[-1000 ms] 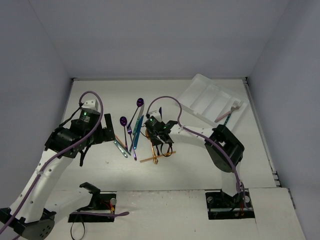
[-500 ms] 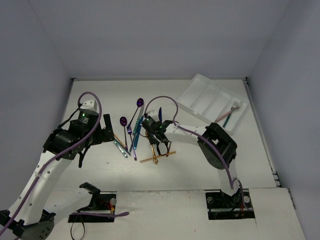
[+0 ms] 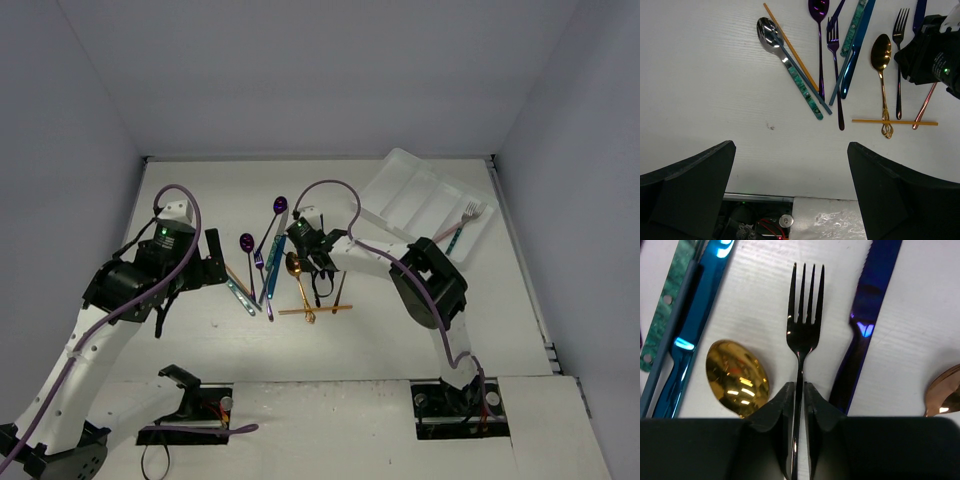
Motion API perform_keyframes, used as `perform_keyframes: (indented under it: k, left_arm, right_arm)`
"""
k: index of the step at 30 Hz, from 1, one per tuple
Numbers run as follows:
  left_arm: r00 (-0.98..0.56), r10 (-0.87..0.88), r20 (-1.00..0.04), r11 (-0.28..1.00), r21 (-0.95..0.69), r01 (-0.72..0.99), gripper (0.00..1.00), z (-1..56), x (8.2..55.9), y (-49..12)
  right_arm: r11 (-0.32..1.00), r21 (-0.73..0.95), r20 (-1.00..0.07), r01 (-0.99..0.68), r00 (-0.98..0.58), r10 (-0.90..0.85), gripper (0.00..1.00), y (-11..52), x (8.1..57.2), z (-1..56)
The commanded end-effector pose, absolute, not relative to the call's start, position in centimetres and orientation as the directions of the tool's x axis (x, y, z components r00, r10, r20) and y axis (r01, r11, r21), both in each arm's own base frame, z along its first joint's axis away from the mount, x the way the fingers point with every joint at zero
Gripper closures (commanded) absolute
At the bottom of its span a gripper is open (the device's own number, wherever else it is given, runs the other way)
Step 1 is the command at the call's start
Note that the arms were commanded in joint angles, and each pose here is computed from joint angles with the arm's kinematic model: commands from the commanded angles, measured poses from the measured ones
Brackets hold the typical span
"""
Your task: Sort the eating utensils into containers
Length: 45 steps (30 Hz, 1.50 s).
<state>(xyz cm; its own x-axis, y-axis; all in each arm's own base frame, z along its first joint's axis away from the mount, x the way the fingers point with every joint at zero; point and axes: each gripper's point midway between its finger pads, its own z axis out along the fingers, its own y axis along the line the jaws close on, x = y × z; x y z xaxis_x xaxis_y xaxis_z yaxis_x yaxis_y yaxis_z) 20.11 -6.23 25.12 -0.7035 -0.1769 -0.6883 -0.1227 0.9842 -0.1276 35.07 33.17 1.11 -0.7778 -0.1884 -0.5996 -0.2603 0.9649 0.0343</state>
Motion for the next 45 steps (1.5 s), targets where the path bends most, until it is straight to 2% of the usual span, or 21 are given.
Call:
perform_keyframes:
  k: [1,5,13,15,19,23,29,36,42,44,45]
  left_arm:
    - [-0.669,-0.167,-0.724,0.986,-0.124,-0.111,0.06,26.3,20.8,-6.2]
    - [-0.667,-0.162,-0.727,0.987,-0.120,-0.108,0.06,26.5,21.0,-6.2]
    - [-0.665,-0.164,-0.729,0.986,-0.120,-0.112,0.06,26.7,21.2,-6.2]
    - [-0.665,-0.166,-0.728,0.986,-0.121,-0.114,0.06,26.7,21.2,-6.3]
    - [-0.669,-0.174,-0.722,0.985,-0.127,-0.118,0.06,26.5,21.3,-6.4]
    - [-0.674,-0.179,-0.717,0.984,-0.131,-0.121,0.06,26.3,21.3,-6.5]
    - [-0.689,-0.187,-0.700,0.982,-0.141,-0.123,0.06,25.7,21.3,-6.9]
    - [-0.711,-0.195,-0.676,0.980,-0.151,-0.126,0.06,25.0,21.4,-7.4]
    - [-0.741,-0.211,-0.638,0.975,-0.195,-0.110,0.06,24.0,21.9,-9.0]
    - [-0.758,-0.220,-0.614,0.971,-0.214,-0.108,0.06,23.3,22.4,-9.8]
    - [-0.764,-0.226,-0.605,0.969,-0.220,-0.112,0.06,23.0,22.6,-10.1]
  right_arm:
    - [0.968,-0.050,-0.534,-0.246,-0.812,-0.234,0.96,30.4,35.4,-1.4]
    - [0.970,-0.035,-0.579,-0.239,-0.786,-0.215,1.00,30.7,37.0,0.9]
    - [0.977,0.047,-0.779,-0.207,-0.620,-0.094,1.00,30.5,41.3,14.3]
    - [0.985,0.069,-0.819,-0.161,-0.572,-0.036,1.00,28.7,42.3,17.8]
    - [0.995,0.094,-0.849,-0.015,-0.524,0.072,1.00,22.4,44.4,20.8]
    - [0.971,0.117,-0.840,0.211,-0.501,0.210,1.00,12.4,46.3,20.7]
    - [0.886,0.086,-0.794,0.456,-0.506,0.337,1.00,0.4,46.4,16.6]
    - [0.778,0.072,-0.749,0.624,-0.481,0.455,1.00,-7.6,47.4,12.0]
    - [0.718,0.046,-0.726,0.694,-0.471,0.502,1.00,-11.1,48.5,8.8]
    - [0.717,0.039,-0.720,0.696,-0.478,0.503,0.97,-11.4,48.7,8.2]
    - [0.722,0.037,-0.717,0.691,-0.485,0.500,0.91,-11.4,48.9,8.1]
